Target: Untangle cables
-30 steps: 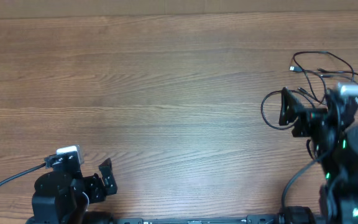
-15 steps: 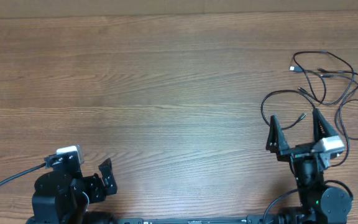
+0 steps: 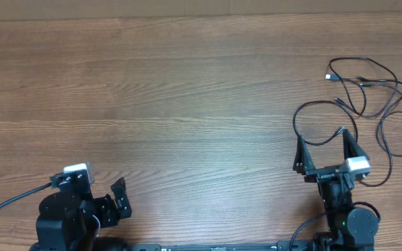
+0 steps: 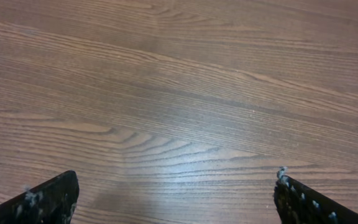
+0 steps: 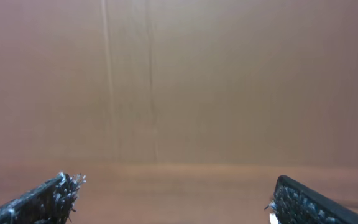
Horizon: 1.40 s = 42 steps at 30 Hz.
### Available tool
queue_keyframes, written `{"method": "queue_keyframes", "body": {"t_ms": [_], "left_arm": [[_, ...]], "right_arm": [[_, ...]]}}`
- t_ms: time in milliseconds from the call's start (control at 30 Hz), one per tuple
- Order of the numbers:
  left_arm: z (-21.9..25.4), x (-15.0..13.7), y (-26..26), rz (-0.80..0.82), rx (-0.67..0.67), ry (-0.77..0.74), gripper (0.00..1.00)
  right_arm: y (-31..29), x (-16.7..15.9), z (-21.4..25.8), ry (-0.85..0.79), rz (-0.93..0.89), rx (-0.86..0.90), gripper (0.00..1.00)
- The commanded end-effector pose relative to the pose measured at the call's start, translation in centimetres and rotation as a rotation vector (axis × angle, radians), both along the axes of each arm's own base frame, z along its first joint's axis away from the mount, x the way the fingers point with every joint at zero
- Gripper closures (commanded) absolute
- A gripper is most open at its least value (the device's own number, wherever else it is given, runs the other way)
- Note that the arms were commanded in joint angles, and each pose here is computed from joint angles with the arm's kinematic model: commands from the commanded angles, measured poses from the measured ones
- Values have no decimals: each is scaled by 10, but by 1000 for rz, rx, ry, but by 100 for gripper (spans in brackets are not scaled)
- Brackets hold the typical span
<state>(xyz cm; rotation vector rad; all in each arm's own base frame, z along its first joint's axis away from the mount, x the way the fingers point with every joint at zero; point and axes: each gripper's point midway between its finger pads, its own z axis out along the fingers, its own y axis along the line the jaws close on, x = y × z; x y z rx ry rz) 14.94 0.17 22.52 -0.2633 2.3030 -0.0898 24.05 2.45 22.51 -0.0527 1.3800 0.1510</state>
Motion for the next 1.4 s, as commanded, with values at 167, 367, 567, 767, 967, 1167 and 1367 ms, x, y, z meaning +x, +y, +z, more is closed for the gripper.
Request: {"method": "queue_keyframes", "body": {"t_ms": [167,367,567,767,967,1167,1367], "left_arm": [[0,0,2,17,-1,-5,0],[0,0,2,17,-2,-5,0],[0,0,2,17,-1,-5,0],[0,0,2,17,-1,-5,0],[0,0,2,17,-1,-5,0],[0,0,2,17,-1,-5,0],[2,-1,2,17,-3,-19,0]], "right_arm": [[-2,5,-55,210,-17,-41,0],[-1,5,-55,210,-12,-31,0],[-1,5,-55,210,-12,-31,0],[-1,5,-55,210,-12,-31,0],[-1,5,-55,210,-12,-31,0],[-1,5,-55,210,-12,-31,0],[-1,5,-55,210,-12,-31,0]]}}
